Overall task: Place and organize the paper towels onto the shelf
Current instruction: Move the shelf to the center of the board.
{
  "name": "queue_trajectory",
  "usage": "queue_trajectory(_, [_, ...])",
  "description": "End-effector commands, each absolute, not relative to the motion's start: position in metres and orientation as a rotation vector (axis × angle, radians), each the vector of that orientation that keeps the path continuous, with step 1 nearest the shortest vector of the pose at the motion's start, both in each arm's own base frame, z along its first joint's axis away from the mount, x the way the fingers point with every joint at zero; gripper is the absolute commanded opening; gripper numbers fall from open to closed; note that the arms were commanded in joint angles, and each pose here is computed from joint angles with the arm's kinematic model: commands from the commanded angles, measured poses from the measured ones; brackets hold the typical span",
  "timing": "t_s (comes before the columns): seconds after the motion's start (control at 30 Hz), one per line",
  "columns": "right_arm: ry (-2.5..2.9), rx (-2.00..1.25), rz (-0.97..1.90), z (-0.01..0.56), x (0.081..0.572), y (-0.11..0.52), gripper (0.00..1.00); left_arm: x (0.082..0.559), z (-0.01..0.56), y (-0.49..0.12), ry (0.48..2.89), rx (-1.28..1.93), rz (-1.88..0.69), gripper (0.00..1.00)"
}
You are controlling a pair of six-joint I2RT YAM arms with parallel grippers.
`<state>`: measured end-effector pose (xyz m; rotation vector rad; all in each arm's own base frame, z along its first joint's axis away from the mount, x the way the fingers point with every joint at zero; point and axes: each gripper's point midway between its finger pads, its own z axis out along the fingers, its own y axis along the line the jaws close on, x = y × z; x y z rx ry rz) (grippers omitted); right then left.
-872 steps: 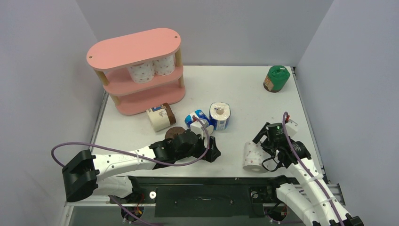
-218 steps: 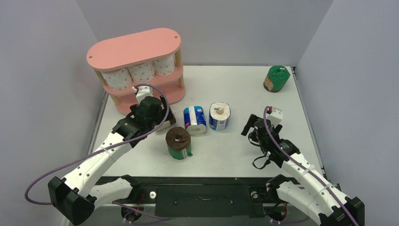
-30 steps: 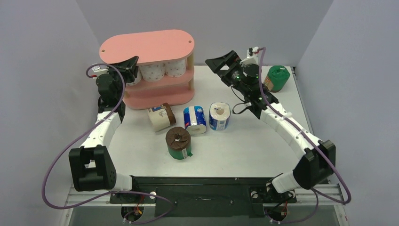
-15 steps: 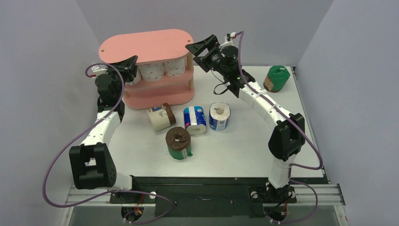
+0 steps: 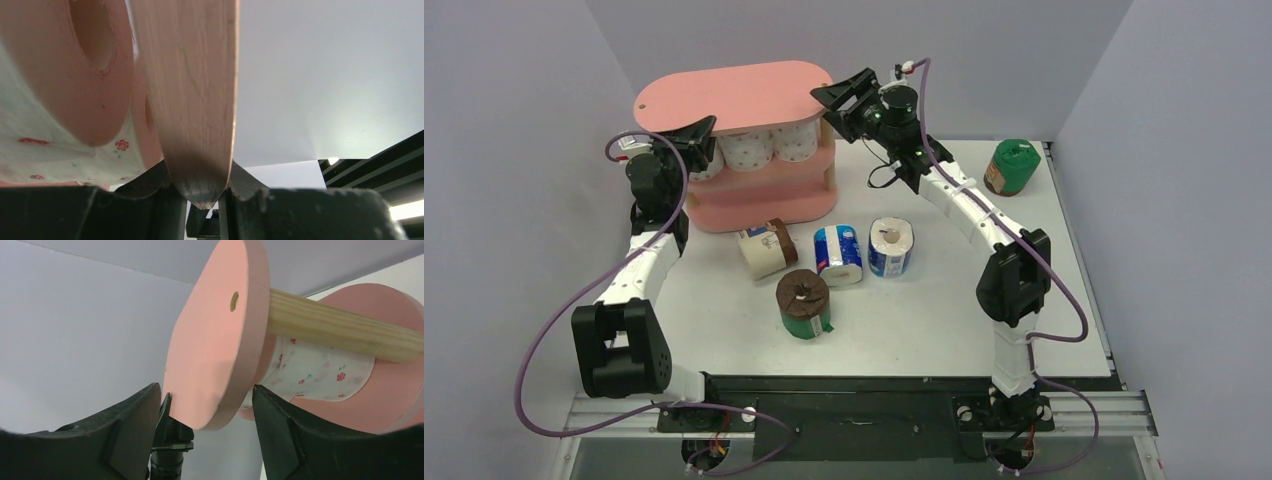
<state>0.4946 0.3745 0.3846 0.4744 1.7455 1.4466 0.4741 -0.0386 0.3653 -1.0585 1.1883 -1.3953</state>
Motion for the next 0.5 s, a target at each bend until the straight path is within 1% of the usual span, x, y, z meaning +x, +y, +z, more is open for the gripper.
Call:
queue_trajectory(0.0, [1.729, 0.460, 1.495, 0.398, 0.491, 0.385, 0.62, 0.466, 0.380, -0.066, 1.249, -0.983, -1.524, 0.00])
queue_trajectory(0.13, [1.734, 0.469, 1.513, 0.396, 0.493, 0.390, 0.59, 0.467, 0.379, -0.067, 1.254, -0.982, -1.527, 0.00])
queue_trajectory(0.27, [1.726, 0.473, 1.538, 0.400, 0.495, 0.396, 0.51, 0.468, 0.379, -0.068, 1.258, -0.979, -1.527, 0.00])
queue_trajectory(0.4, [1.718, 0.473, 1.543, 0.401, 0.495, 0.397, 0.39, 0.469, 0.379, -0.068, 1.260, -0.977, -1.528, 0.00])
queue_trajectory(0.47, [1.710, 0.464, 1.537, 0.404, 0.494, 0.395, 0.30, 0.469, 0.379, -0.068, 1.261, -0.977, -1.529, 0.00])
